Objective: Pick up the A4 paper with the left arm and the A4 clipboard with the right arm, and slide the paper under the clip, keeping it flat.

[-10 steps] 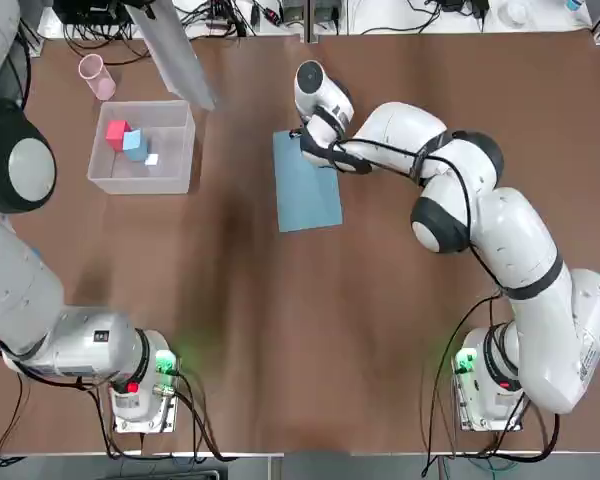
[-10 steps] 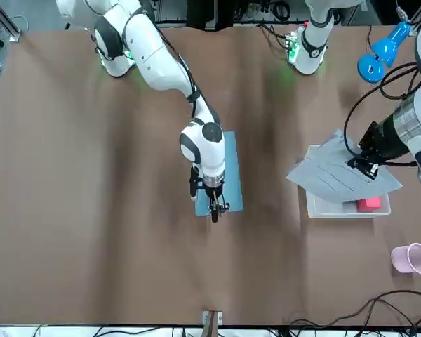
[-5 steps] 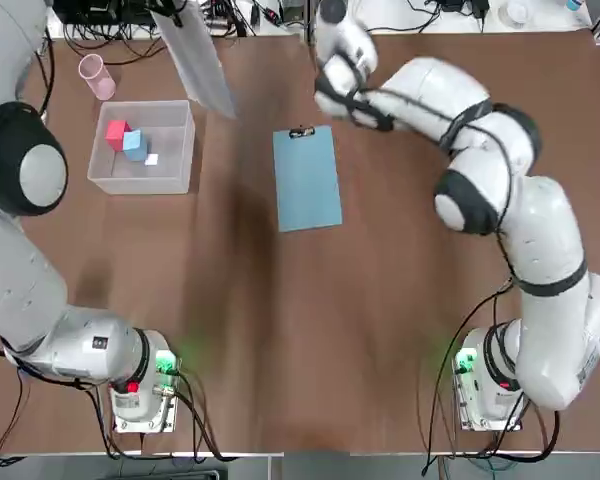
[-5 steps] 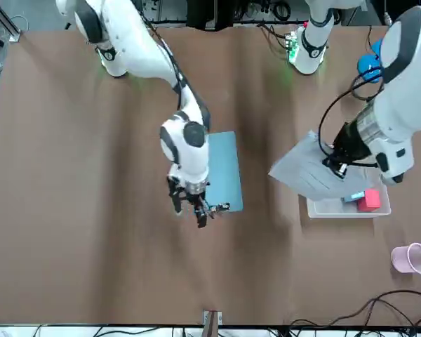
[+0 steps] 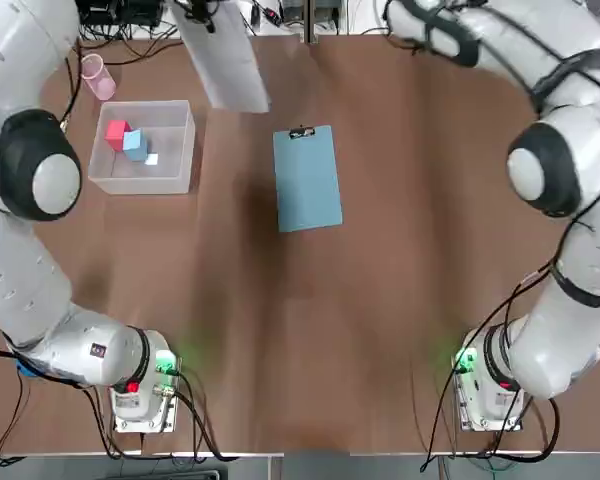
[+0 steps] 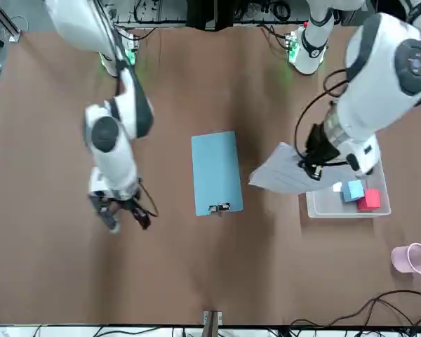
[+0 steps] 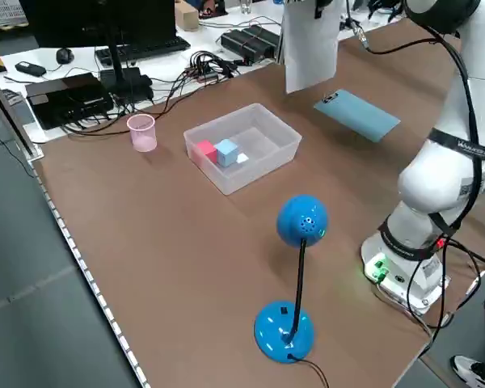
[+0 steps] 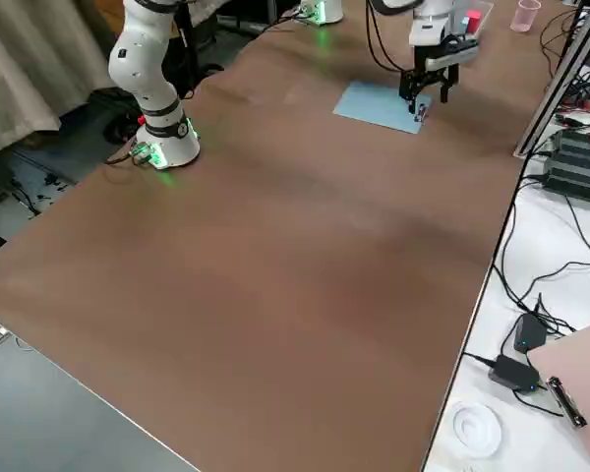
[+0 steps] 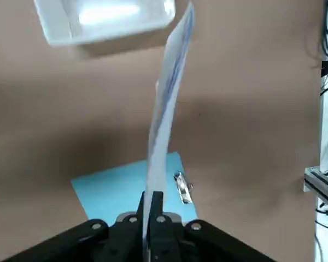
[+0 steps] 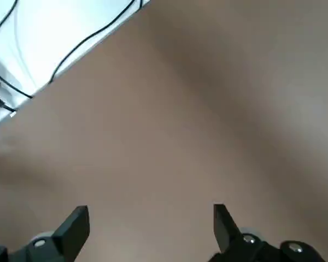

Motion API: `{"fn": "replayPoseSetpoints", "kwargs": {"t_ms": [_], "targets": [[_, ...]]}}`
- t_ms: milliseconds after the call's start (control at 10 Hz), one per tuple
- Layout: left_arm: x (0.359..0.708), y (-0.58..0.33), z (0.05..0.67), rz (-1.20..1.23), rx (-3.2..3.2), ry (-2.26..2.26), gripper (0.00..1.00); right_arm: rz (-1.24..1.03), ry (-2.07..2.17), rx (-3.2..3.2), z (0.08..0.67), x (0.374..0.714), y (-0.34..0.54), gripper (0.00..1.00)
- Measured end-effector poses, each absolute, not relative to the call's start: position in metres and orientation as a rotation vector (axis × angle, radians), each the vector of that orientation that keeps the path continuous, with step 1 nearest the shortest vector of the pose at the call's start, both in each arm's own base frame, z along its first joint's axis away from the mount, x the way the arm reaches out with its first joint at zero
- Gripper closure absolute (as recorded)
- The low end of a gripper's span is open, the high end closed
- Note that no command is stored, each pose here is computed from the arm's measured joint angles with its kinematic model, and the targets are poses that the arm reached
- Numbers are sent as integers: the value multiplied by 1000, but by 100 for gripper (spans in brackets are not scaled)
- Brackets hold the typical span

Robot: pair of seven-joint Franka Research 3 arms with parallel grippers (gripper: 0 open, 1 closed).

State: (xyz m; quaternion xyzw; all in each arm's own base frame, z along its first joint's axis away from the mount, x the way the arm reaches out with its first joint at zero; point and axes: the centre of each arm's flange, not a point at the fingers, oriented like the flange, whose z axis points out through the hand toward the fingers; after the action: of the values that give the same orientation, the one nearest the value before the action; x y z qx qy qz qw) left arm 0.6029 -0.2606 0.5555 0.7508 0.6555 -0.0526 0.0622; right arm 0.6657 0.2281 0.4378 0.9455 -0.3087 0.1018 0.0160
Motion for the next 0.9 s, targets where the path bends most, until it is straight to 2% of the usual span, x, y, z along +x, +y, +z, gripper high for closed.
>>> {"fn": "replayPoseSetpoints", "kwargs": {"t_ms": [400,600,900], "targets": [[571,-344,493,-232,2205,2182,99,99,-535,3014,509,647,112,0],[559,-355,457,-247,2259,2224,99,-6,-295,3066,543,627,61,0],[559,-360,446,-226,2159,2277,99,-70,-108,3100,589,593,-2,0]]}}
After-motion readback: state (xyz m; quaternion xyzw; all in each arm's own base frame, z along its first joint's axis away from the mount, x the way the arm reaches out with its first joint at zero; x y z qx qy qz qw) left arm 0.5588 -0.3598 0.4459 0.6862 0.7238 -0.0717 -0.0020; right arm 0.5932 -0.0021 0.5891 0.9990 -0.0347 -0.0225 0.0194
